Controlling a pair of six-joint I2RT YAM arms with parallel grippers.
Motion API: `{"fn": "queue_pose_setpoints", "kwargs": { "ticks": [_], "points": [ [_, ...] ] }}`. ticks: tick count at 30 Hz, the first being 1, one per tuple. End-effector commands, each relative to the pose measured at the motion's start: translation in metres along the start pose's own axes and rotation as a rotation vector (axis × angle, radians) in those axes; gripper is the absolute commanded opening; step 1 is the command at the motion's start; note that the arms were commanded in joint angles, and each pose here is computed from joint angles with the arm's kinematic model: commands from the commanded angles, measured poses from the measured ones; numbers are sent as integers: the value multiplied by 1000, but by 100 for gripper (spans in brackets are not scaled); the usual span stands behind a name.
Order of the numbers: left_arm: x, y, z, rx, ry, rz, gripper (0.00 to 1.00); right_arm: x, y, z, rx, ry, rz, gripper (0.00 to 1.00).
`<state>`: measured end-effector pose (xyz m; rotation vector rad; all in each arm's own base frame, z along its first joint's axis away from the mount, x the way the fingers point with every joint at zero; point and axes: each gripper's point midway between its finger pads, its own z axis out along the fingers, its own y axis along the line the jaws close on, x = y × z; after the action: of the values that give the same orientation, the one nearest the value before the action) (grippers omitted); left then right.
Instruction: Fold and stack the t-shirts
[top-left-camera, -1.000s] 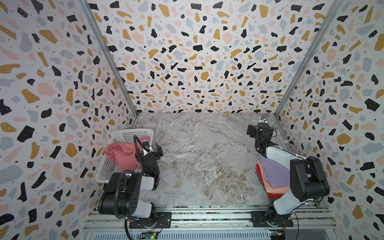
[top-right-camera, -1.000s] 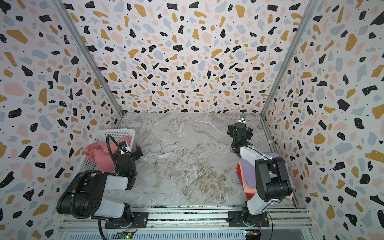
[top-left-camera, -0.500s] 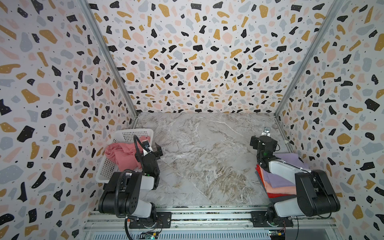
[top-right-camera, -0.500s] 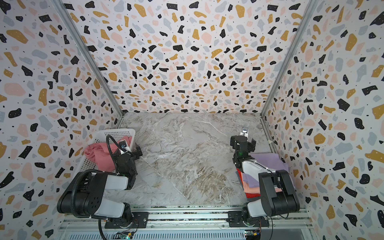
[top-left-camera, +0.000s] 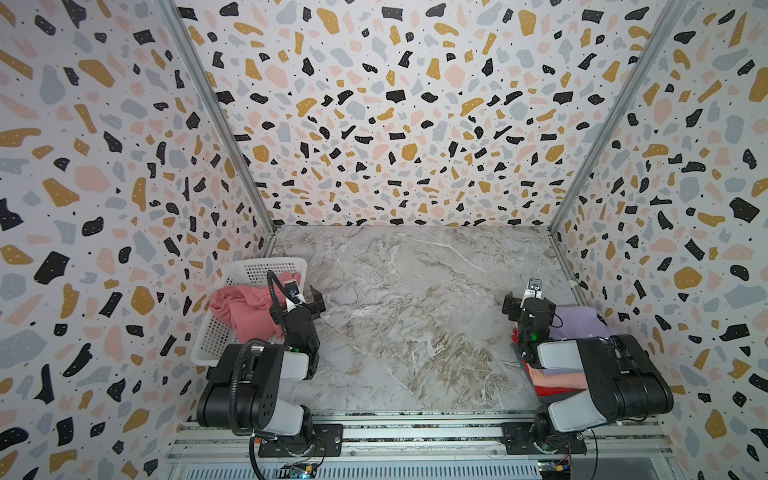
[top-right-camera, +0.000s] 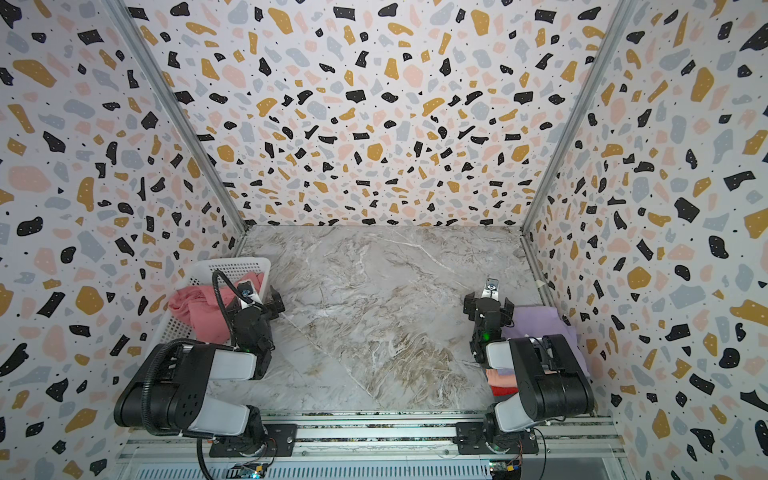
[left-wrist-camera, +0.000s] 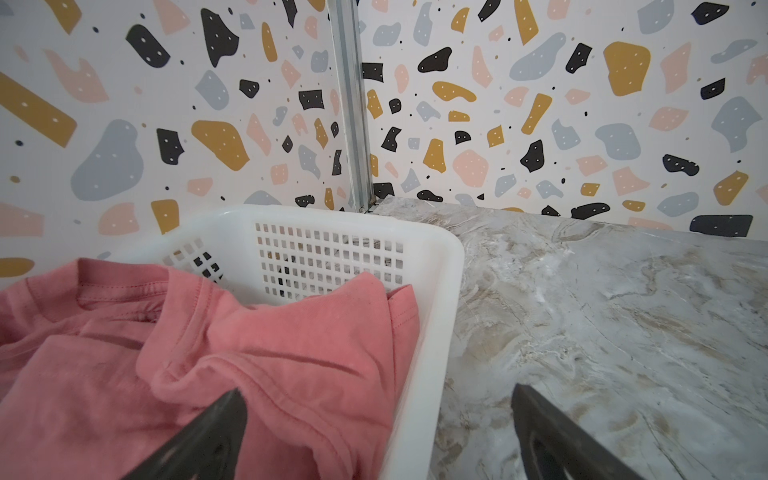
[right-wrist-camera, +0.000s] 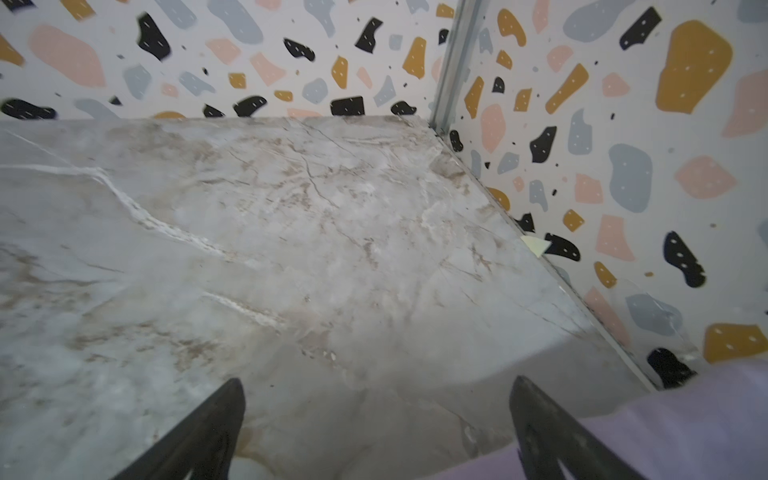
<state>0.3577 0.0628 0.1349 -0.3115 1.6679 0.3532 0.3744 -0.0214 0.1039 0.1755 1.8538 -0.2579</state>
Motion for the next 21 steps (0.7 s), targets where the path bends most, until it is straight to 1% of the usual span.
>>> {"fn": "queue_pose_setpoints", "kwargs": {
  "ticks": [1,5,7,9,12,19,21],
  "points": [
    [2,5,-1,-17,2,0,100,-23,10,-10,-103,-111,19,99],
    [3,5,-1,-18,4,0,100,-17,20,-19,-166,-138,-10,99],
    [3,5,-1,-18,4,1,100,-23,17,-24,-161,-212,-2,99],
    [3,5,-1,-18,4,0,99,-16,19,-21,-174,-162,-2,99],
    [3,5,-1,-19,4,0,99,-15,19,-17,-169,-151,-1,100],
    [2,5,-1,-19,4,-1,100,-16,18,-20,-171,-161,-3,99],
    [3,5,-1,-18,5,1,100,-18,16,-23,-150,-173,-1,99]
  ]
}}
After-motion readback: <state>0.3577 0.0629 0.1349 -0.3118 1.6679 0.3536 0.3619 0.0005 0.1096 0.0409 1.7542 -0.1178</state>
